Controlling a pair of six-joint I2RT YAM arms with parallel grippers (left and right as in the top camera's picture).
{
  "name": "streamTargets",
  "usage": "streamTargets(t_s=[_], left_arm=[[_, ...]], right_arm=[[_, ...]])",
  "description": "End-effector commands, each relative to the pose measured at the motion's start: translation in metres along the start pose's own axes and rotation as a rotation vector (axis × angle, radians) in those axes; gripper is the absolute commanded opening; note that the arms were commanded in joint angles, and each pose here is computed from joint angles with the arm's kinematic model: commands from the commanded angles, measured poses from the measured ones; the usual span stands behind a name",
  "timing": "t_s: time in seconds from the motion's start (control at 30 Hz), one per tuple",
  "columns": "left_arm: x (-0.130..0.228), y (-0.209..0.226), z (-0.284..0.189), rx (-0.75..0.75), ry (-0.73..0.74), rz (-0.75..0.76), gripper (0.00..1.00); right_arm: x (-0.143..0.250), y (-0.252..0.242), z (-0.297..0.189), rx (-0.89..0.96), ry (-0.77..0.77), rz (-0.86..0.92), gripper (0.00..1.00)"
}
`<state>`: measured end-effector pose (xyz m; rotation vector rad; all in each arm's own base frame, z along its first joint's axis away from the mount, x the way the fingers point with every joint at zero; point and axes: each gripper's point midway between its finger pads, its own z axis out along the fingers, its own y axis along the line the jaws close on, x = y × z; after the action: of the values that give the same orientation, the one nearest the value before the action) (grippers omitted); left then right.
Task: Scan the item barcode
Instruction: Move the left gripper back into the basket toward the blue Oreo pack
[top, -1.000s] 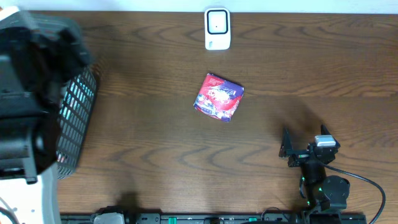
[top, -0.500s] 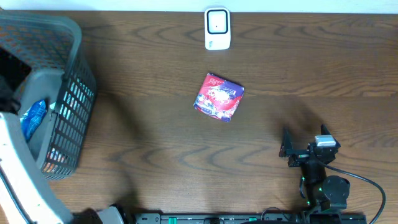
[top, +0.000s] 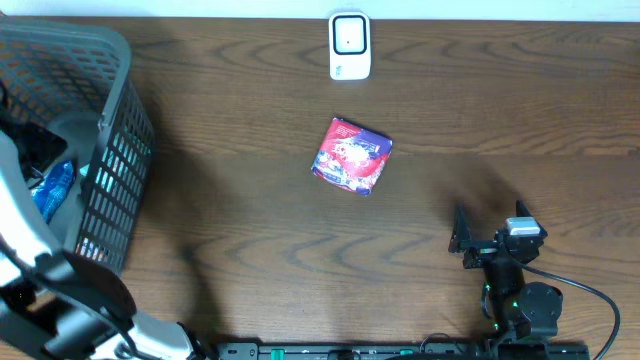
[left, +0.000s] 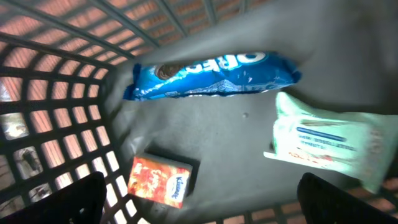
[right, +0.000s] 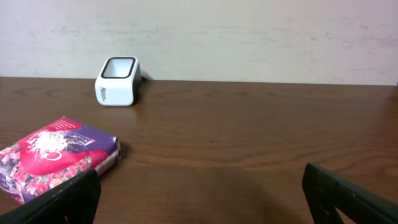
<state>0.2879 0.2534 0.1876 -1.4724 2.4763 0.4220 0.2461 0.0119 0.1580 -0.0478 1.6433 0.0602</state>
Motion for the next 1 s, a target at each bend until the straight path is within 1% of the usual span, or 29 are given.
streamTargets(t_s=[0.0,0.13,0.2,0.23,0.33,0.43,0.63,0.77,0.97], left_arm=[[0.003,-0.004,0.031,-0.041,0.054,0.007,0.98],[-0.016,-0.018,0.048,-0.016,0.0,0.108,0.98],[-0.027,-0.024,0.052,-0.001,-0.041,0.176,0.9],[-0.031,-0.026,0.054,0.002,-0.052,0.214,0.84],[-0.035,-0.032,0.067,0.002,-0.059,0.302,0.85],[-0.029,-0.035,0.085,-0.012,-0.015,0.405,0.85],[-0.018,-0.038,0.116,-0.03,0.055,0.533,0.85],[-0.026,-0.026,0.125,-0.129,0.041,0.547,0.85],[-0.026,-0.028,0.136,-0.138,0.046,0.547,0.86]], right_arm=[[0.001,0.001,0.0,-0.002,0.001,-0.014,0.99],[0.001,0.001,0.0,-0.002,0.001,-0.014,0.99],[0.001,0.001,0.0,-0.001,0.002,-0.014,0.99],[0.001,0.001,0.0,-0.001,0.001,-0.014,0.99],[0.001,0.001,0.0,-0.001,0.001,-0.014,0.99],[0.001,0.001,0.0,-0.001,0.001,-0.014,0.99],[0.001,0.001,0.0,-0.001,0.002,-0.014,0.99],[0.001,0.001,0.0,-0.002,0.001,-0.014,0.99],[0.001,0.001,0.0,-0.001,0.001,-0.014,0.99]])
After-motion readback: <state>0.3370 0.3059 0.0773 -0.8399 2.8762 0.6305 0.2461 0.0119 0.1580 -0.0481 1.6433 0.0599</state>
